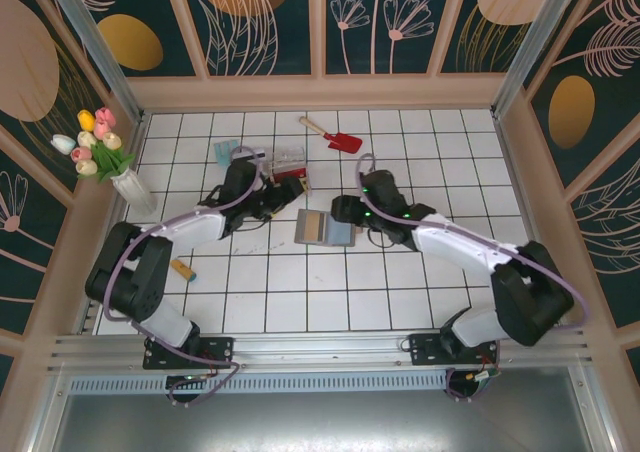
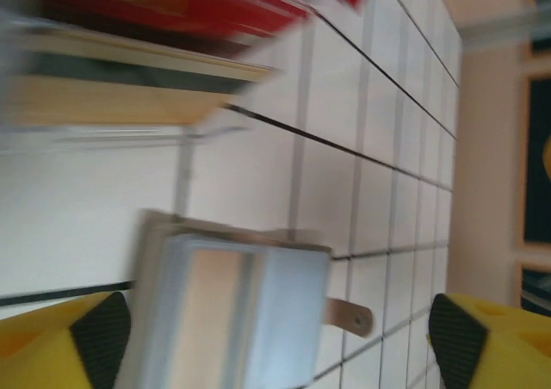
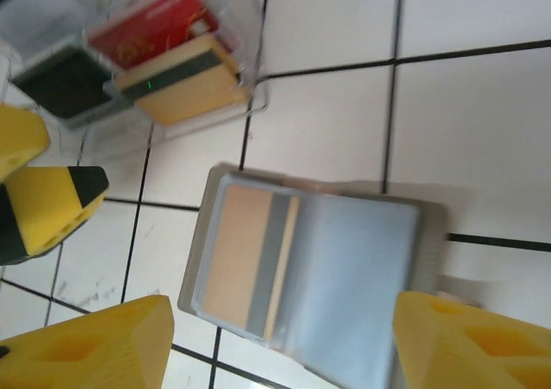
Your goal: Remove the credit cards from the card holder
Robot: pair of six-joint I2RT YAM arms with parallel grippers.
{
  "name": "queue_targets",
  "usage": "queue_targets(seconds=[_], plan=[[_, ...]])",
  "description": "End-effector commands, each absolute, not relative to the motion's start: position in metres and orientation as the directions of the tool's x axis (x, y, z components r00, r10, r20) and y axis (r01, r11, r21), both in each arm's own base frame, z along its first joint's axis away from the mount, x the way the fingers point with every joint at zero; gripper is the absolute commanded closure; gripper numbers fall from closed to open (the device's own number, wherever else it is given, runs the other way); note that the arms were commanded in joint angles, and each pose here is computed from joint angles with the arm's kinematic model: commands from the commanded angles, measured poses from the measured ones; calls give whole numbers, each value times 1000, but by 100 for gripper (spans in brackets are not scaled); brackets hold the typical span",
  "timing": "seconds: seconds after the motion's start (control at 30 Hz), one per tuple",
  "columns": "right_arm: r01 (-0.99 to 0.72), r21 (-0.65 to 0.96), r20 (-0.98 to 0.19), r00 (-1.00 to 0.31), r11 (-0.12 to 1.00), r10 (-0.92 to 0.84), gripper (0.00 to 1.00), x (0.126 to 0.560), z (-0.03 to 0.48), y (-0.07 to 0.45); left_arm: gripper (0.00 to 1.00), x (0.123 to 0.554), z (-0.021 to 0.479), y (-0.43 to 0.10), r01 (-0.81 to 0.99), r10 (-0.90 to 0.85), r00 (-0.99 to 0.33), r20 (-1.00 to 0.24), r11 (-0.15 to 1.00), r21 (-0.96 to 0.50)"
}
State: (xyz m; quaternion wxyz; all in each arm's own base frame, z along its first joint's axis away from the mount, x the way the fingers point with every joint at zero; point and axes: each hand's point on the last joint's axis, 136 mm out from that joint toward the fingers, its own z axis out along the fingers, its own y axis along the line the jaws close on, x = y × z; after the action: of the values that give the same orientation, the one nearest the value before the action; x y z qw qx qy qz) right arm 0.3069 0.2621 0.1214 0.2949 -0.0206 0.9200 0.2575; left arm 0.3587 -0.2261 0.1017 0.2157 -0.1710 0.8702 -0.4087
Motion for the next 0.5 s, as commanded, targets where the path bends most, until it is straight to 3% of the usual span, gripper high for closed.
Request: queue_targets(seconds=[0.0,0.2,0.47], plan=[[-104,369,-487,-868,924,97,26,304,92,271,1,353,101,-197,-178,-557,-785,-272,623,-761],[-99,207,-444,-896,973,3,23,302,52,285,2,347,106,-167,-215,-626,-705,-332,636,-741],[-109,156,-396,-917,982,-39,16,303,27,292,2,337,93,-168,-235,-638,-717,-281,601,-764]])
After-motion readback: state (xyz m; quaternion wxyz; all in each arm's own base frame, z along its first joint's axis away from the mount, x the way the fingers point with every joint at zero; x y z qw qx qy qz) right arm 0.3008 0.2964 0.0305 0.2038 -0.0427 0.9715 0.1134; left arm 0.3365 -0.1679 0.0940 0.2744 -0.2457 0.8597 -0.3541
